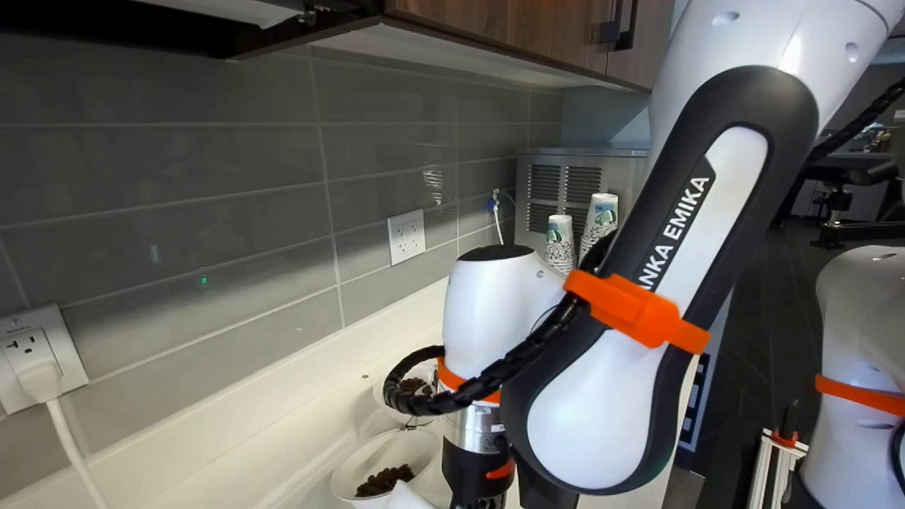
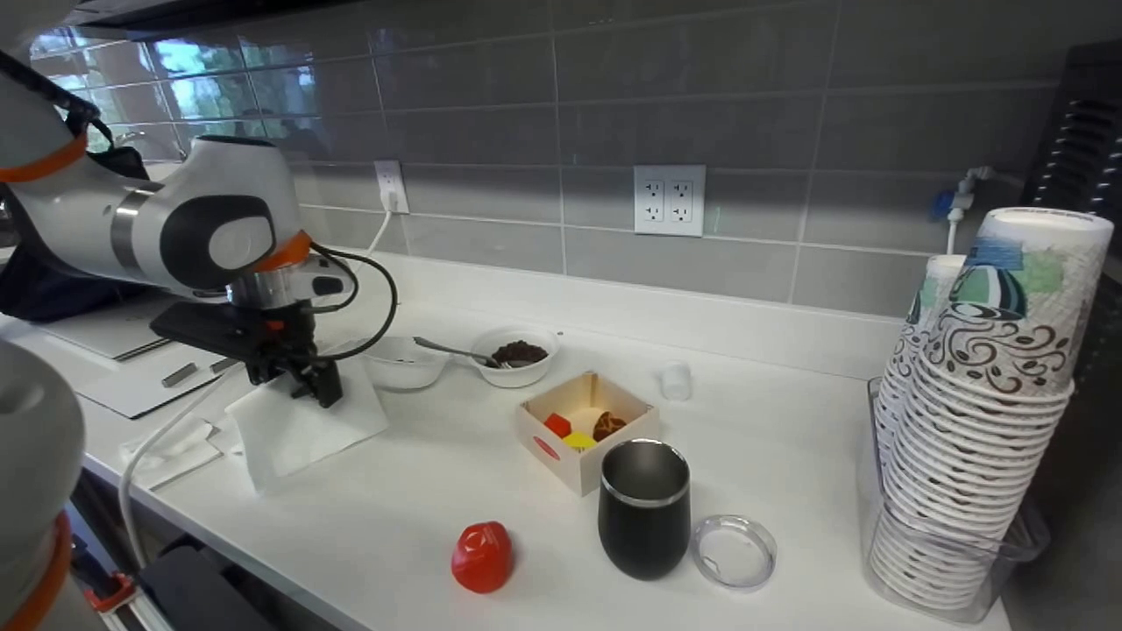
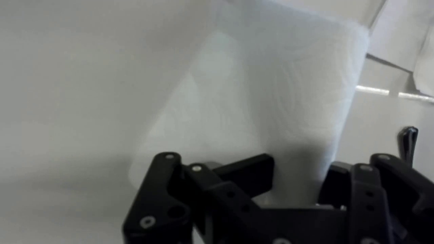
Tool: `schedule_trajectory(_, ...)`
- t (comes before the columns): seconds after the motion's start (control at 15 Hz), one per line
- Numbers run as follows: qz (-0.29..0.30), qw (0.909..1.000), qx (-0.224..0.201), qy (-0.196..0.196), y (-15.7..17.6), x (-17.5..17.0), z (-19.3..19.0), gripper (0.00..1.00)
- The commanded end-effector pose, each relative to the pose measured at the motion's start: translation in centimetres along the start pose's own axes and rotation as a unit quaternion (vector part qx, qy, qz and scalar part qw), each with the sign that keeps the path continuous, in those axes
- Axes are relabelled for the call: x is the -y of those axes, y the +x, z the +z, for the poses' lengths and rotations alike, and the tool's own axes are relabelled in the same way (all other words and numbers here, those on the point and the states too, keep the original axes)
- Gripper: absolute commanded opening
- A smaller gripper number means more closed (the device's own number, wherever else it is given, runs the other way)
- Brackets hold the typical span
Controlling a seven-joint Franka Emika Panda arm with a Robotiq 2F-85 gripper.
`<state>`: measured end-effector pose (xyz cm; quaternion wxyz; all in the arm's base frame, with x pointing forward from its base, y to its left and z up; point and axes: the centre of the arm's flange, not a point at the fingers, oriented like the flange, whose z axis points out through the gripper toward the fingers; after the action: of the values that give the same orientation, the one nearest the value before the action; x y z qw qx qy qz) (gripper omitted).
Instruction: Wipe the counter top with the white cloth
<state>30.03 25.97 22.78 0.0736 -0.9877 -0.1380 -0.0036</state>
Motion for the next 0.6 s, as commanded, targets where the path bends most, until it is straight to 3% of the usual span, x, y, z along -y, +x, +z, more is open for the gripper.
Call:
schedule_trajectory(0.0,-0.006,0.9984,0.055,0.013,-6.0,-3.0,1.7,0.00)
schedule_trajectory(0.27,0.012,0.9846,0.156,0.077,-6.7,-4.4,3.6,0.00)
schedule_trajectory(0.4,0.021,0.9790,0.175,0.102,-6.8,-5.3,3.4,0.00)
schedule_trajectory(0.53,0.031,0.9822,0.160,0.093,-6.6,-6.3,2.7,0.00)
